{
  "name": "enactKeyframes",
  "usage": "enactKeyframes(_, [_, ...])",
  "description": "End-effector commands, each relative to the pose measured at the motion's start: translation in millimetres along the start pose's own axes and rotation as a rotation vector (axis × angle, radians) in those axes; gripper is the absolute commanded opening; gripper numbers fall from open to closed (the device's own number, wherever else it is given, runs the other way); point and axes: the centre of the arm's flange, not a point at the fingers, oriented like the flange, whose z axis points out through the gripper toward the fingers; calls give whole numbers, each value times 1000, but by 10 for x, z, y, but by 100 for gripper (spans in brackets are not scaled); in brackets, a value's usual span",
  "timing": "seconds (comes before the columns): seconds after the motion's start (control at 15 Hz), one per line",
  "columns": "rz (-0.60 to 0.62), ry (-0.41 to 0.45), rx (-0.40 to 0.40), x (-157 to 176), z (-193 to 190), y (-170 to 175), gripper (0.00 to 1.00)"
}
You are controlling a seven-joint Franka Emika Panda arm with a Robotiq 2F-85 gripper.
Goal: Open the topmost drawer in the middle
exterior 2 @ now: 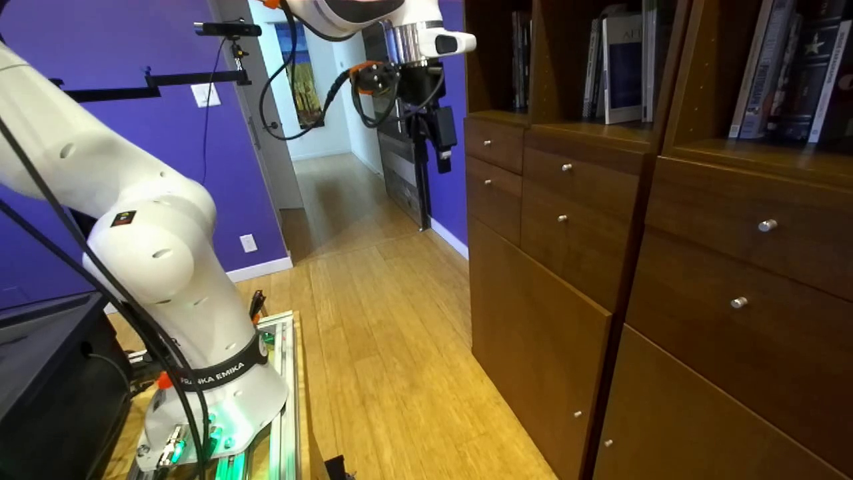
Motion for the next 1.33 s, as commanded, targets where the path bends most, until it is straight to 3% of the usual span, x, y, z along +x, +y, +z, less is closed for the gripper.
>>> enactKeyframes(0.0, [-8,49,9,686,-61,-482,100])
enactKeyframes(0.67, [21,197,62,1942,441,-420,100])
enactKeyframes(0.73, [15,255,45,2045,500,-405,100])
enactKeyframes(0.8, [-4,294,21,2115,530,-384,100])
enactKeyframes(0.87, [11,238,50,1870,496,-372,100])
enactKeyframes(1.27, [-6,277,34,2038,563,-362,100])
